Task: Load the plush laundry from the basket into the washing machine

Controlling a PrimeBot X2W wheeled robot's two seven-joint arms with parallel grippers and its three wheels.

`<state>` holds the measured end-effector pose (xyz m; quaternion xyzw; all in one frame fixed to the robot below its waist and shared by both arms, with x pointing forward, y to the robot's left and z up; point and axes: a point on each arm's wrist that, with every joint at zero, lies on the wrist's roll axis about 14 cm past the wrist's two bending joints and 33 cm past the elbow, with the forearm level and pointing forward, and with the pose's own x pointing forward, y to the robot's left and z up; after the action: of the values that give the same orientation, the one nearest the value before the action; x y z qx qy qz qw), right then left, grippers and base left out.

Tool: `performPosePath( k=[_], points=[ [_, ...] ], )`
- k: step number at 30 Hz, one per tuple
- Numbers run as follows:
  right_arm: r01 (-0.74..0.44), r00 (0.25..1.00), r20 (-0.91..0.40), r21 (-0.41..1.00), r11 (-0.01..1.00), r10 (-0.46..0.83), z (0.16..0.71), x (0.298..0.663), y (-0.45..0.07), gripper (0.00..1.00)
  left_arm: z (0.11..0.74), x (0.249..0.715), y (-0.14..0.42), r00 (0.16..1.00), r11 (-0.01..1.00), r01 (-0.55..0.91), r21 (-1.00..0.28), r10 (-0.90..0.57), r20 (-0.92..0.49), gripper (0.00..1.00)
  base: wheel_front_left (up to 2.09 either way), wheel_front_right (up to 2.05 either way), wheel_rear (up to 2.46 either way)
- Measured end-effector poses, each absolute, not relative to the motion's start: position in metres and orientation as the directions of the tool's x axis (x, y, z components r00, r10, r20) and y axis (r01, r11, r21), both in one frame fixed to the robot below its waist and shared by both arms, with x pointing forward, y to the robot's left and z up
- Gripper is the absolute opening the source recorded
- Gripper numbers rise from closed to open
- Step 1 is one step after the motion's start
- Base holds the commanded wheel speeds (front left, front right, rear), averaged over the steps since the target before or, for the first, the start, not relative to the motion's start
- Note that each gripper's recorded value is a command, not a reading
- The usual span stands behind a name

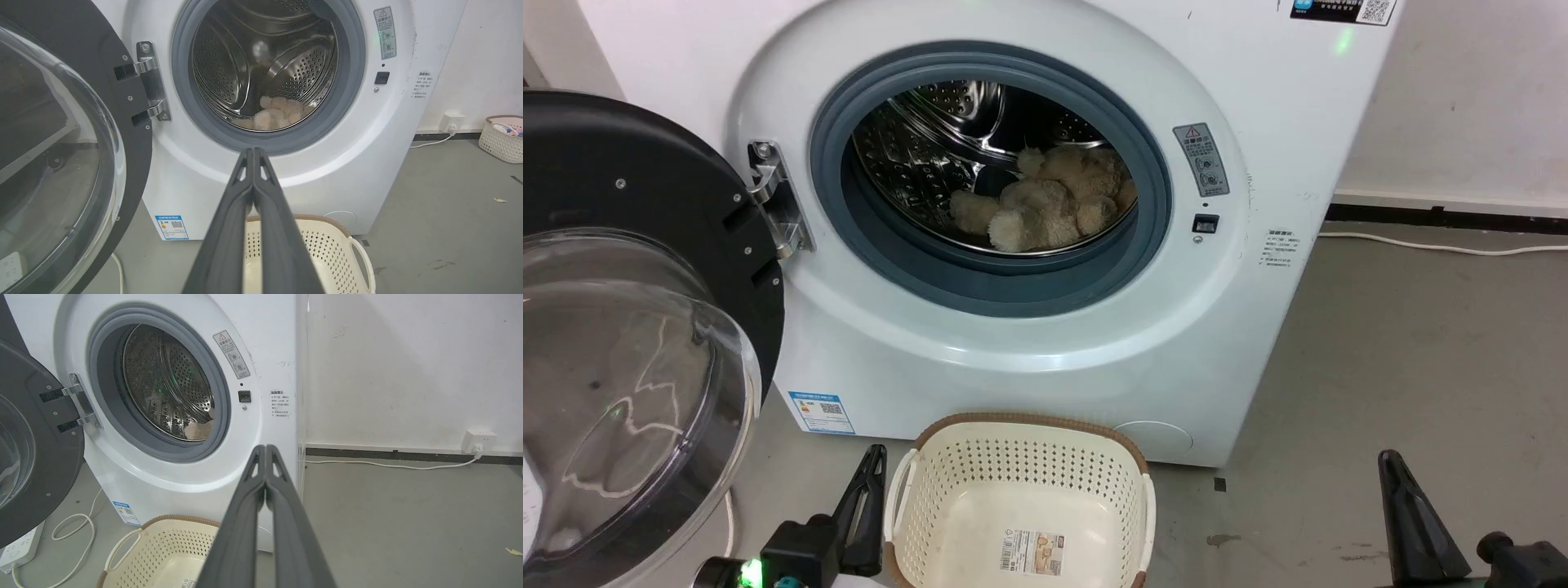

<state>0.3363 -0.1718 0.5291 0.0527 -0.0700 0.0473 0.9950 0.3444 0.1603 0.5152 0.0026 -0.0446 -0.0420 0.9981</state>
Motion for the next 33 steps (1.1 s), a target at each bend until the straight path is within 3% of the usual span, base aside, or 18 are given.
performPosePath(
  k=[33],
  points=[
    [-0.110, 0.990, 0.096, 0.060, 0.992, 0.104, 0.5259, 0.3448, -0.1682, 0.00, 0.5151, 0.3507, 0.1639, 0.996, 0.998, 0.065, 0.021, -0.067, 0.054, 0.00, 0.00, 0.00, 0.00]
  ],
)
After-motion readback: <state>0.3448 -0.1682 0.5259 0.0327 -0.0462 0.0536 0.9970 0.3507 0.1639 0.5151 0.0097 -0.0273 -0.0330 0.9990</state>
